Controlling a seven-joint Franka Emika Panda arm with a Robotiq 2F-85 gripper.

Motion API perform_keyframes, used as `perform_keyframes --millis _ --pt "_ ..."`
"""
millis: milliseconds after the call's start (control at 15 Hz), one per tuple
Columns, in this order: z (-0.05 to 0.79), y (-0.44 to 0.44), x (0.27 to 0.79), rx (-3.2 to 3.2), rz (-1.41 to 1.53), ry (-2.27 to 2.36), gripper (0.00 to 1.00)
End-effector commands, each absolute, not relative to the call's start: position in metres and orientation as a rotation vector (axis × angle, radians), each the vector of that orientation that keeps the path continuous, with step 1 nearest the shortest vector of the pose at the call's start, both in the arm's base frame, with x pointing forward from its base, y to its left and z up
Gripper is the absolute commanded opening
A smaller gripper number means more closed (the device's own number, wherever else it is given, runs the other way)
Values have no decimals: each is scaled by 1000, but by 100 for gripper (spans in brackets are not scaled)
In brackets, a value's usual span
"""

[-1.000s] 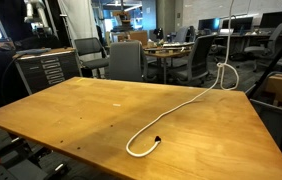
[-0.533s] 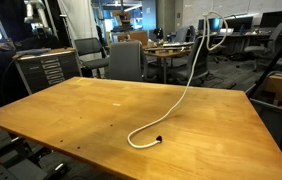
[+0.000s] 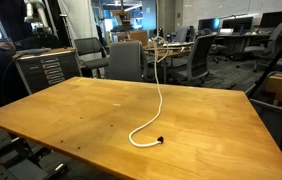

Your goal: Tie the knot using the rope

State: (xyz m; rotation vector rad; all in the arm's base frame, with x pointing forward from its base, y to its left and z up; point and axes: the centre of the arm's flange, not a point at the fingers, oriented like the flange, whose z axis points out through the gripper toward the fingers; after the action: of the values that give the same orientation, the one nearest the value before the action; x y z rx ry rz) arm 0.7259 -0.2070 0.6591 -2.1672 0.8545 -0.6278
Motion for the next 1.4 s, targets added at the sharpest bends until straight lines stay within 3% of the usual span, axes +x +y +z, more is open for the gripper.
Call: perform_keyframes --millis 0,133,333,733,800,867,1067,1333 --pt "568 -172 720 -2217 -382 755 4" --pt "524 -165 727 -2341 -217 772 4" --pt "469 -171 718 -2549 -216 786 4" --pt "453 -201 698 -2909 -180 724 5" --pt "451 -205 697 -2964 -181 706 12" --pt "450 -210 696 -3018 -179 687 33" --pt "446 -223 690 -3181 -96 654 42" --pt "450 -237 679 -3326 189 567 74"
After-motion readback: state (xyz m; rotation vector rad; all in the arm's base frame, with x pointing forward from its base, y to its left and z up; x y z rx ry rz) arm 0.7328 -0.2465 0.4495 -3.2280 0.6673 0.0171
